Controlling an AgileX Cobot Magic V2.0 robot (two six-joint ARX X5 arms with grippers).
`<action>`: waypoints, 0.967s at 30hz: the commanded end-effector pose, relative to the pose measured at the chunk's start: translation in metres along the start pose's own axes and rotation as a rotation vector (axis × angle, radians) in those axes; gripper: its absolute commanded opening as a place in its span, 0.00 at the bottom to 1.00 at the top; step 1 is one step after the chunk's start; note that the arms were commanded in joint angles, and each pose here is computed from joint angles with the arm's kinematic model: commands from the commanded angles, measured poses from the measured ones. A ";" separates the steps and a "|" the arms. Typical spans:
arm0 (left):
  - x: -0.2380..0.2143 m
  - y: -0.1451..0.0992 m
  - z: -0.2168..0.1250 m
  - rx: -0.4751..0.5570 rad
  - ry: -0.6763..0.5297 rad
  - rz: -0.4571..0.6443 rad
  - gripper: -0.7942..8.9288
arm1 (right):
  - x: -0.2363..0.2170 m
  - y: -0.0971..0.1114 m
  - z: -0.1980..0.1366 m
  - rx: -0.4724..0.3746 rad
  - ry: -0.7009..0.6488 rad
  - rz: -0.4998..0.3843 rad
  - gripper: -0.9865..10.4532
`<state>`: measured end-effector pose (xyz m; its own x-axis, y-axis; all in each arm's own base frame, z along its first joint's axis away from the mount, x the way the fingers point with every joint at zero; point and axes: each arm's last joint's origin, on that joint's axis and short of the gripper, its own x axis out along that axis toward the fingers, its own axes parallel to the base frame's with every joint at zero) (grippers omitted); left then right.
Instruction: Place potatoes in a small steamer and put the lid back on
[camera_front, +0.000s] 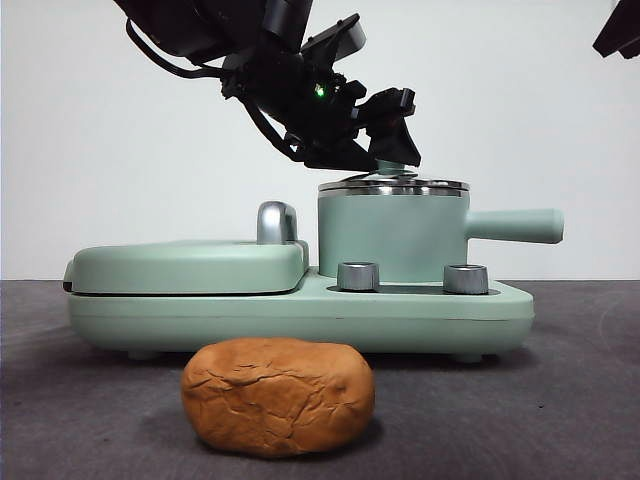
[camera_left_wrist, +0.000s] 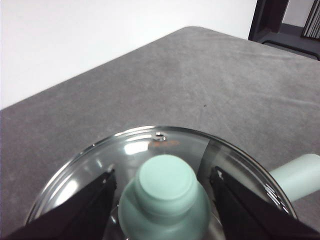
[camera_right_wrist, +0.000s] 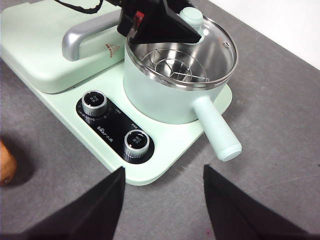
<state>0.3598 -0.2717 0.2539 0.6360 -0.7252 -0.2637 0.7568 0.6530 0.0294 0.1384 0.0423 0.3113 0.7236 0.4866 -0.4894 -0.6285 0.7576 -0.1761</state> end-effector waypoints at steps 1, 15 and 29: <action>0.007 -0.002 0.004 0.009 -0.025 -0.004 0.27 | -0.002 -0.001 0.005 0.009 -0.018 -0.006 0.30; 0.003 -0.002 0.008 0.017 -0.030 0.031 0.09 | -0.002 -0.001 0.005 0.010 -0.018 -0.006 0.30; -0.034 -0.004 0.052 0.078 -0.124 0.072 0.09 | -0.002 -0.001 0.005 0.010 -0.017 -0.005 0.30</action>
<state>0.3464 -0.2591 0.2932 0.6966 -0.6859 -0.2104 0.7124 0.6960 0.0897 0.1384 0.0423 0.3113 0.7235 0.4869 -0.4894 -0.6288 0.7574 -0.1759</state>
